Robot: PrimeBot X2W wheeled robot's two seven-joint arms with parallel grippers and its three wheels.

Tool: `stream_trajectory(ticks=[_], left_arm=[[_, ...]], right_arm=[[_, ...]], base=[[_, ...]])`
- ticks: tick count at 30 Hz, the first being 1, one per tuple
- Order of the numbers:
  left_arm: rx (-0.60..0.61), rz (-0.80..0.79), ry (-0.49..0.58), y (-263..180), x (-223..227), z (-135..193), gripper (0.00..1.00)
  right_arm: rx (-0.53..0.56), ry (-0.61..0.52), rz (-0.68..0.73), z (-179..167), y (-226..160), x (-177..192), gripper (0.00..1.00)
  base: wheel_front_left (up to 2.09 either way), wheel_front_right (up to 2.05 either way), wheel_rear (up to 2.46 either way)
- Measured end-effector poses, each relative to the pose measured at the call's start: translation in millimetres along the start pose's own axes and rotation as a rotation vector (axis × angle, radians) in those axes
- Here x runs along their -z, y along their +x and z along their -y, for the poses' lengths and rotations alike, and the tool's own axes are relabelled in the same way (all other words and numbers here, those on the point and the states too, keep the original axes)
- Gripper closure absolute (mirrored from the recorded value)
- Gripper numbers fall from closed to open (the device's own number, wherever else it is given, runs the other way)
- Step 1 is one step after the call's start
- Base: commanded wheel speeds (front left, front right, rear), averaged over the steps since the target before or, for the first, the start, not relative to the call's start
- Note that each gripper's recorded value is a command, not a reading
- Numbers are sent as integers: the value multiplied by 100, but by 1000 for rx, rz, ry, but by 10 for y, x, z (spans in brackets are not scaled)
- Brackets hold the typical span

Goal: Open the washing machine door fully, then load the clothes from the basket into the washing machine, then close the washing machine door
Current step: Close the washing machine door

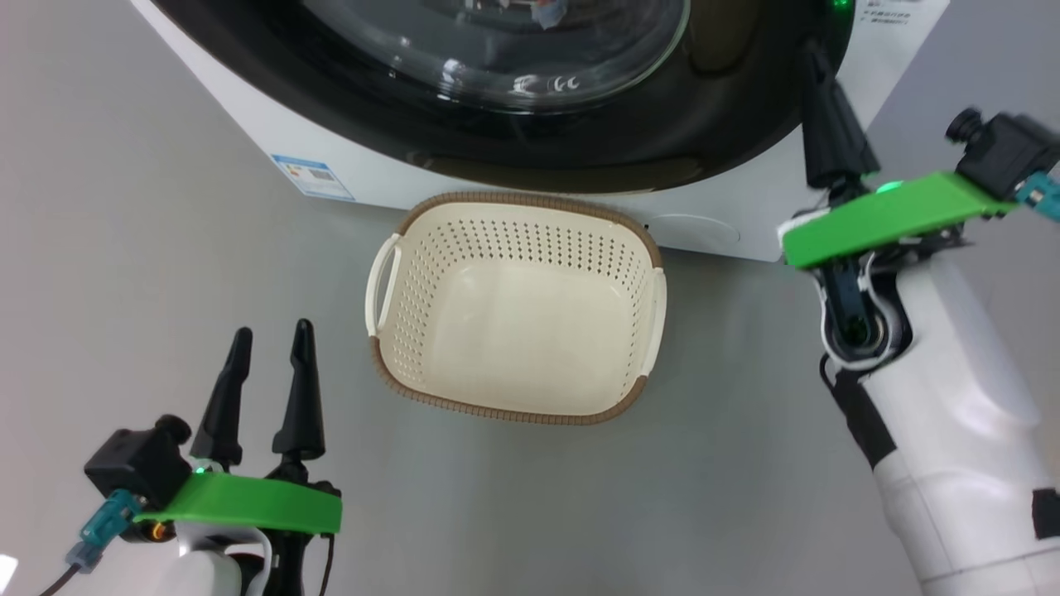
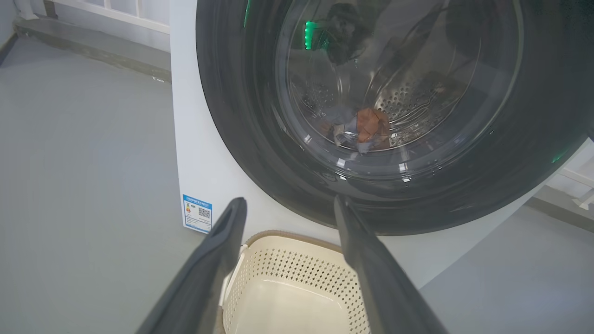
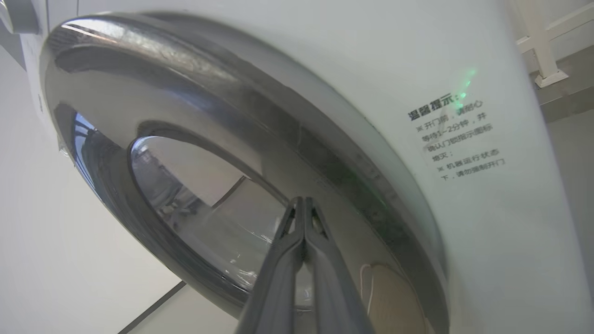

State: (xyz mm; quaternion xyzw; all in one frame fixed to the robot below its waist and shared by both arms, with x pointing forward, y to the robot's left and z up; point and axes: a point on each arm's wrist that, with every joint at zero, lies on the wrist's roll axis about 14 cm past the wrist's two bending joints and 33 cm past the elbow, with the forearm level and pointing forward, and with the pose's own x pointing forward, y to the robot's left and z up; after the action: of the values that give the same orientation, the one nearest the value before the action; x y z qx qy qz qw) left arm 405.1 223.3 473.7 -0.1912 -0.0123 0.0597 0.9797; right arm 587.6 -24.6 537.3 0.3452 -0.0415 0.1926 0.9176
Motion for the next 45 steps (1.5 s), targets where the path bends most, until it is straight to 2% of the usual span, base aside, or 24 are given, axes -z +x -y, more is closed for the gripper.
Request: stream_trajectory(ticks=[1,5,14,23,31,45], left_arm=[[2,-2,5,-8,4,6,0],[6,-13,6,-44,27,20,0],[31,-3,5,-99,-29,72,0],[88,-18,29,-72,-4,184,0],[140,-23,56,4,8,302,0],[191,-38,82,49,64,433,0]], right_arm=[[4,-2,-9,8,-44,20,0],[16,-19,-49,20,-230,111,0],[57,-57,-67,92,-606,32,0],[135,-111,-50,347,-995,-192,0],[231,-155,-69,654,-1409,-275,0],[357,-252,-95,997,-2082,-430,0]], base=[[0,0,0],[0,0,0],[0,0,0],[0,0,0],[0,0,0],[0,0,0]])
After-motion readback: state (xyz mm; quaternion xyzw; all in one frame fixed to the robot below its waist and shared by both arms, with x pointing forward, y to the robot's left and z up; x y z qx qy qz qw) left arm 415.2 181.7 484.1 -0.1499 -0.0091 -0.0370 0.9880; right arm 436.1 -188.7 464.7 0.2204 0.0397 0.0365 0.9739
